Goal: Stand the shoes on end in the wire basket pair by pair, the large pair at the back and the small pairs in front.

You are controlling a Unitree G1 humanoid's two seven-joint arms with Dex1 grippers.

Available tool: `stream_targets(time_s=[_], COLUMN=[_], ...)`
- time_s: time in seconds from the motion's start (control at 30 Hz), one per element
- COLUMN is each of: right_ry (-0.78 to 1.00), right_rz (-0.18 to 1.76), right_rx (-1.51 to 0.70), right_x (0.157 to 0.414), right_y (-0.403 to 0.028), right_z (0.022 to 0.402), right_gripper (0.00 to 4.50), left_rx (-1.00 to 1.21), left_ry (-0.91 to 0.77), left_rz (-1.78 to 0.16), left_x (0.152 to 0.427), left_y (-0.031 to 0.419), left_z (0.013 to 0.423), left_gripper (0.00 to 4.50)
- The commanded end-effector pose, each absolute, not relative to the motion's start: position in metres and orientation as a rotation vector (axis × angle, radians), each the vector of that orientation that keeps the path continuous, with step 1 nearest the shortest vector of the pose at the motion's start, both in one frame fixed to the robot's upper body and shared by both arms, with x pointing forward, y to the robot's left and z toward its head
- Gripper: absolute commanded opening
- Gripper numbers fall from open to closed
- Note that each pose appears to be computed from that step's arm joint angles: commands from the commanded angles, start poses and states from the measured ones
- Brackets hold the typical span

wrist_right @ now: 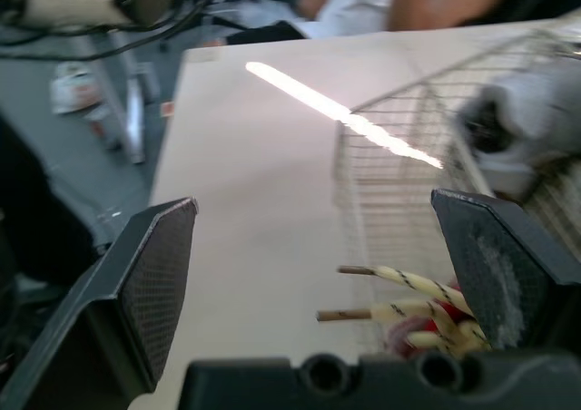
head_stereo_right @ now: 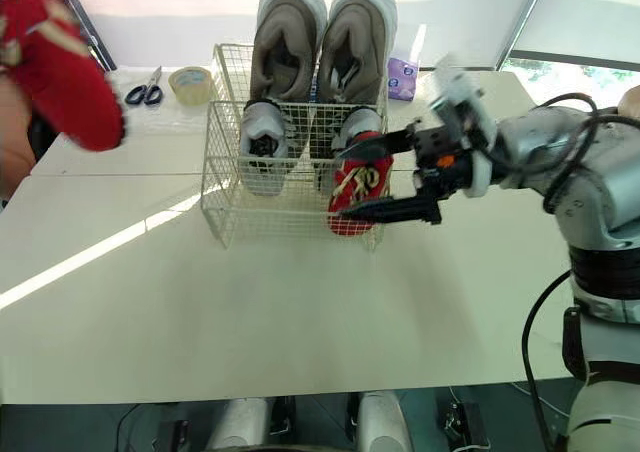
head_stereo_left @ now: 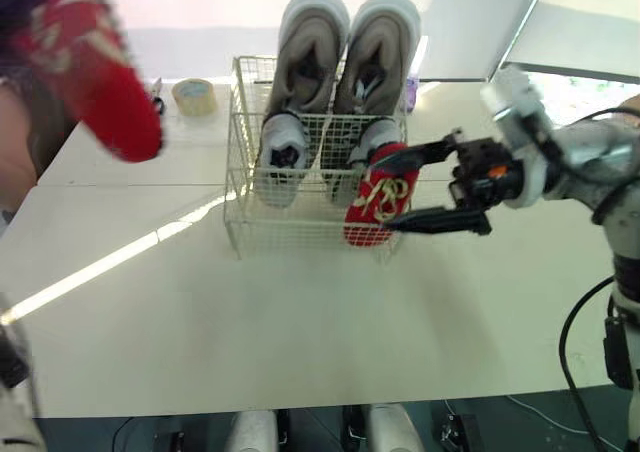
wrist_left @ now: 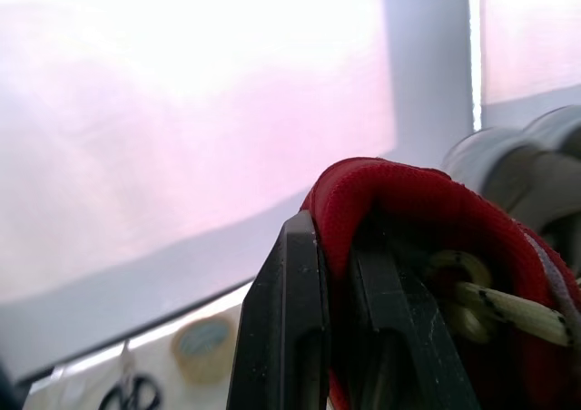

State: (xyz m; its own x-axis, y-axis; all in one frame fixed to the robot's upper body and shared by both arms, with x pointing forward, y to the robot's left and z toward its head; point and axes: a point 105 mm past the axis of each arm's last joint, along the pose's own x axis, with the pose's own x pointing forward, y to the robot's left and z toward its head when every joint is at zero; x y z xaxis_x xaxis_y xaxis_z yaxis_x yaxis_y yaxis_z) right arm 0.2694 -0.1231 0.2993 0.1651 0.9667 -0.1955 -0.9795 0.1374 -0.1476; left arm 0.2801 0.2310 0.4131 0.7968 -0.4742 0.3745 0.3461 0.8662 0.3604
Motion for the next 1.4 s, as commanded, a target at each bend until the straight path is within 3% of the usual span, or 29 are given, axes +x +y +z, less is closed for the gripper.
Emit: stream_targets(time_s=[0.03, 0.17, 0.4, 0.63, 1.1, 1.4], right_ry=[0.035, 0.024, 0.13, 0.242, 0.202, 0.195], right_rz=[1.379, 1.446, 1.452, 1.344, 1.339, 1.34], right_rx=[-0.228, -0.175, -0.158, -0.145, -0.102, -0.082], right_x=[0.255, 0.238, 0.223, 0.226, 0.235, 0.24], right_y=[-0.133, -0.127, -0.126, -0.147, -0.14, -0.14], right_z=[0.317, 0.327, 0.306, 0.29, 0.288, 0.287], right_gripper=[4.5, 4.5, 4.5, 4.5, 4.5, 4.5], left_rx=[0.312, 0.384, 0.442, 0.533, 0.696, 0.681], left_ry=[-0.591, -0.61, -0.637, -0.609, -0.612, -0.692], left_rz=[-0.498, -0.543, -0.533, -0.577, -0.465, -0.372], left_x=[0.275, 0.281, 0.291, 0.286, 0.283, 0.286], left_y=[0.182, 0.151, 0.136, 0.124, 0.117, 0.123], left_z=[0.417, 0.401, 0.382, 0.349, 0.271, 0.288], left_gripper=[0.03, 0.03, 0.03, 0.03, 0.03, 0.03])
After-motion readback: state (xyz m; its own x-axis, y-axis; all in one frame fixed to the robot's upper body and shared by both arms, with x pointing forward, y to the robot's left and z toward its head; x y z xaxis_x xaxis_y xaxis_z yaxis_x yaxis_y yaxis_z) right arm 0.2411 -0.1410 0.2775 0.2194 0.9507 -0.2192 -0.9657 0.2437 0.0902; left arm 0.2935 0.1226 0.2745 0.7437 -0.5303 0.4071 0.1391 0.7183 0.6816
